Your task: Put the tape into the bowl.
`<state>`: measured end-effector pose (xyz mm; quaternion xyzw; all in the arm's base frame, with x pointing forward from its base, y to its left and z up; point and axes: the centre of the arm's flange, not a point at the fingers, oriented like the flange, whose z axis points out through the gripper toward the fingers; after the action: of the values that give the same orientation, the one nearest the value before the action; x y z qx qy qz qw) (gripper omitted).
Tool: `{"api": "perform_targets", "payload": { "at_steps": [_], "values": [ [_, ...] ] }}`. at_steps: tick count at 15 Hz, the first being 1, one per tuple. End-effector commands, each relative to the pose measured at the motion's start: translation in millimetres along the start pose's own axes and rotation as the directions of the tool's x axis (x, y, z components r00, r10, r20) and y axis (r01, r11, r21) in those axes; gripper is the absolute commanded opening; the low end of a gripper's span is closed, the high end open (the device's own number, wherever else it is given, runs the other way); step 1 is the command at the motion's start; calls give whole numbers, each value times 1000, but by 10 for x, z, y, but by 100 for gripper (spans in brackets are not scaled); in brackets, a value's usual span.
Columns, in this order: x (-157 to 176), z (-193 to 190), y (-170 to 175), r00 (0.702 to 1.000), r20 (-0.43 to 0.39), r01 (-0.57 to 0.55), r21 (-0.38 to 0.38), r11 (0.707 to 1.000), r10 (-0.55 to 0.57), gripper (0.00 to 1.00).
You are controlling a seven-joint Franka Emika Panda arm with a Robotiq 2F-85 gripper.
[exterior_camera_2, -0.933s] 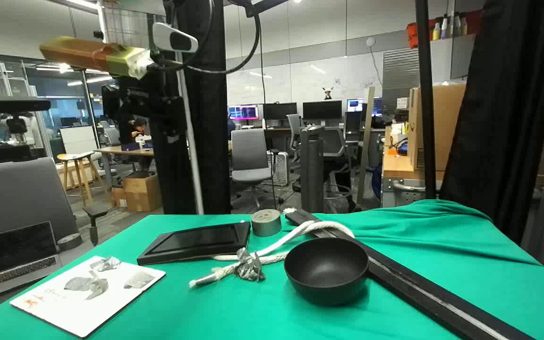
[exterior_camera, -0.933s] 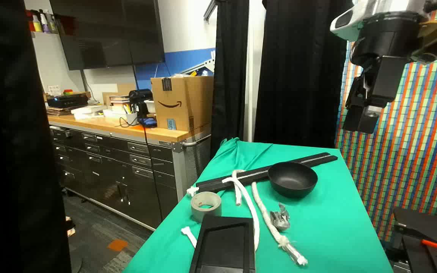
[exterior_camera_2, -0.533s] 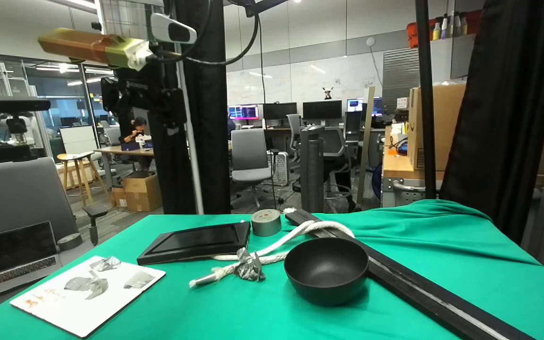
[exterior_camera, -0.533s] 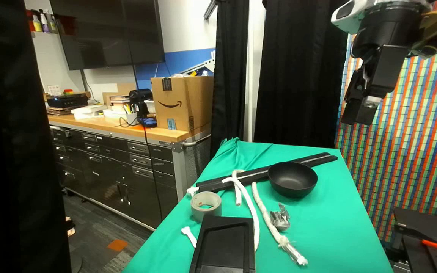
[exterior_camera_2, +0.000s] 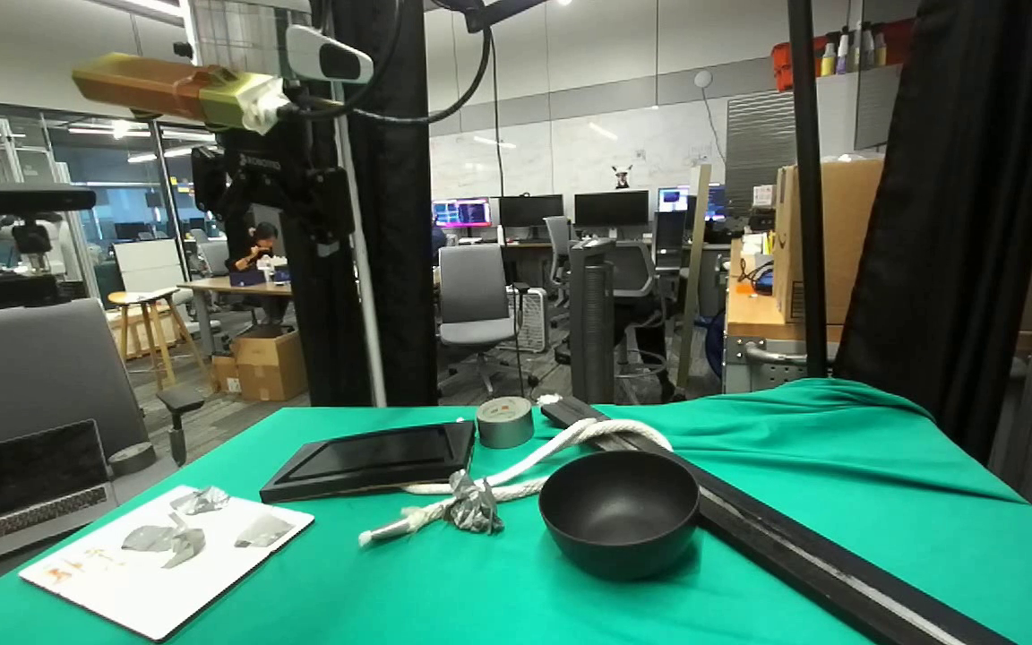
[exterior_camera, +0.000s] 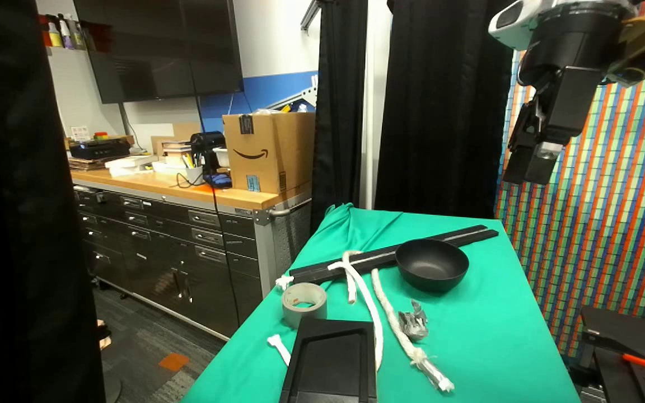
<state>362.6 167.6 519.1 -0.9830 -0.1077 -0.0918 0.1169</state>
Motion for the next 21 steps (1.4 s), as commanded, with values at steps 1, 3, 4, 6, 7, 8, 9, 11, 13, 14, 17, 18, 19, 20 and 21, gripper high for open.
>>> {"api": "perform_targets", "payload": {
  "at_steps": [1,3,4,6,7,8,9,11,13,14,17,18,19,20,21],
  "values": [
    [0,0,0,1000,0,0,0,1000,0,100],
    [1,5,5,1000,1,-8,-10,1000,8,100],
    [-2,16,9,1000,2,-13,-16,1000,13,100],
    [23,14,26,1000,-4,-29,-33,999,29,100],
    [64,-12,44,999,-4,-46,-37,998,46,100],
    [107,-34,62,998,4,-65,-50,997,65,100],
    [157,-55,88,995,32,-88,-57,994,90,100],
    [236,-85,146,990,69,-118,-56,991,122,100],
    [296,-122,191,982,117,-139,-68,988,146,100],
    [330,-140,217,979,133,-147,-77,986,156,100],
    [537,-137,309,976,148,-147,-85,985,158,100],
    [660,-134,344,975,145,-159,-76,984,169,100],
    [781,-133,363,974,138,-171,-74,982,180,100],
    [918,-135,378,972,136,-185,-69,980,193,100],
    [1065,-137,380,969,129,-202,-67,977,210,100]
  ]
}}
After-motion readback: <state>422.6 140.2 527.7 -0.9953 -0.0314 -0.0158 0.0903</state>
